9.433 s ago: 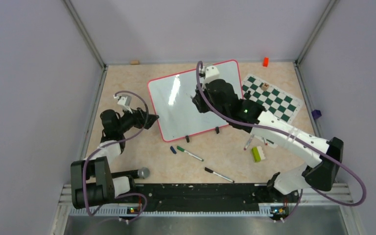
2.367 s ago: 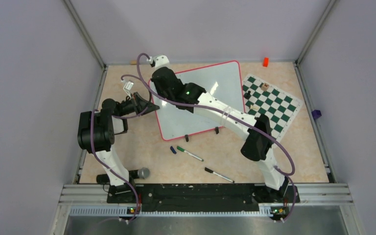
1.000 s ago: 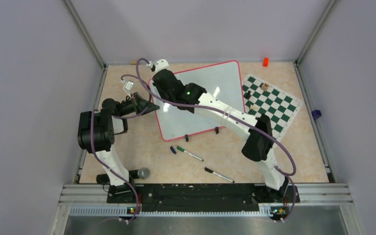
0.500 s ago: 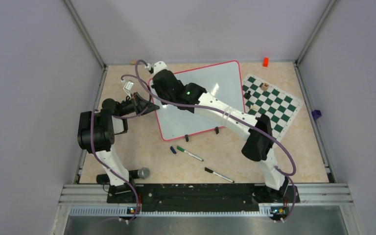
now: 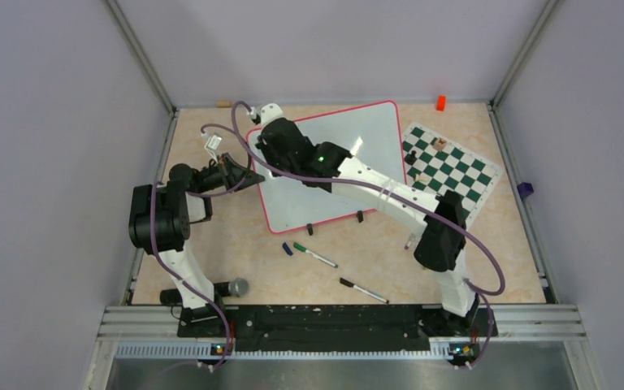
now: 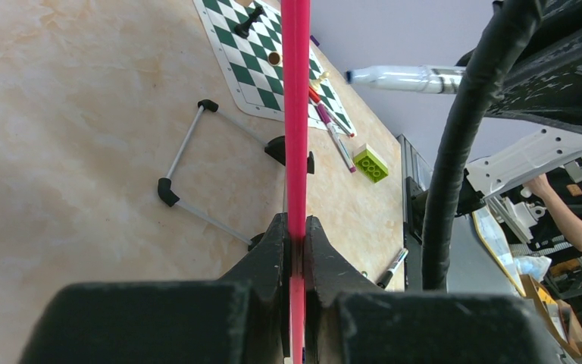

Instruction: Write a sentence on the whiteboard

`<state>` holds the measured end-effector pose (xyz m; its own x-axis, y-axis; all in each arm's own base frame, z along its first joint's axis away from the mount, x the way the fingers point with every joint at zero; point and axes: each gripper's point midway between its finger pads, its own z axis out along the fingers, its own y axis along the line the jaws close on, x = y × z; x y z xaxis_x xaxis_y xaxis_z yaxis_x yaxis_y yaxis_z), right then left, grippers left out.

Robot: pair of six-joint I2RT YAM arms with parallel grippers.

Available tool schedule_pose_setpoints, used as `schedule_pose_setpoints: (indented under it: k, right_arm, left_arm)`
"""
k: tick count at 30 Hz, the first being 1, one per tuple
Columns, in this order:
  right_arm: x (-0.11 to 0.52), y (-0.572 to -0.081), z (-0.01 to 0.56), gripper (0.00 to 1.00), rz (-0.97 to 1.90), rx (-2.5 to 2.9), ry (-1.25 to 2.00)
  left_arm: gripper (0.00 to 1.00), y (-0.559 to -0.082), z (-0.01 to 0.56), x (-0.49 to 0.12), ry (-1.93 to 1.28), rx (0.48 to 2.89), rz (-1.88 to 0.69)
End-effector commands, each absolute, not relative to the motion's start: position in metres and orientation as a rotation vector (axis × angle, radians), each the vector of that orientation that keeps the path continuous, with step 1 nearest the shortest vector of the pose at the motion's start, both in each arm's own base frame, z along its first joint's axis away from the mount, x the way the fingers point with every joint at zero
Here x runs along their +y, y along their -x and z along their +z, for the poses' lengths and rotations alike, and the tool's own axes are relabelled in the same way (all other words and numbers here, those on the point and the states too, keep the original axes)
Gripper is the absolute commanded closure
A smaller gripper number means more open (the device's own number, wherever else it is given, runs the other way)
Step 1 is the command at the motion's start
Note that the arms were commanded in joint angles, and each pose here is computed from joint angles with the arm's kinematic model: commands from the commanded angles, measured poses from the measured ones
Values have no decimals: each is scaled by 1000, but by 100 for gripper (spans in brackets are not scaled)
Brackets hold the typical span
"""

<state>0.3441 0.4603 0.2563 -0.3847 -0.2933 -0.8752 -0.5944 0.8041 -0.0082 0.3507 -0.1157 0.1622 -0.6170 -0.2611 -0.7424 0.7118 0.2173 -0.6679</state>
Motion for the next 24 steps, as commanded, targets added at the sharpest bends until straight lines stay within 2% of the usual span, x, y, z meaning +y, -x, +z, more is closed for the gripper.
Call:
schedule_pose_setpoints:
  k: [1,15,24]
  right_arm:
    - [443,-342,332,100,503,1839,543]
    - [413,-357,317,100,414,1891,516]
    - [398,-347,316,100,405,1879,531]
  left_arm:
    - [100,-346,183,-118,-568,1580,-1419]
    - [100,-345,184,-118,-573,1579,-1418]
    - [100,-345,184,-118,-565,1576,-1414]
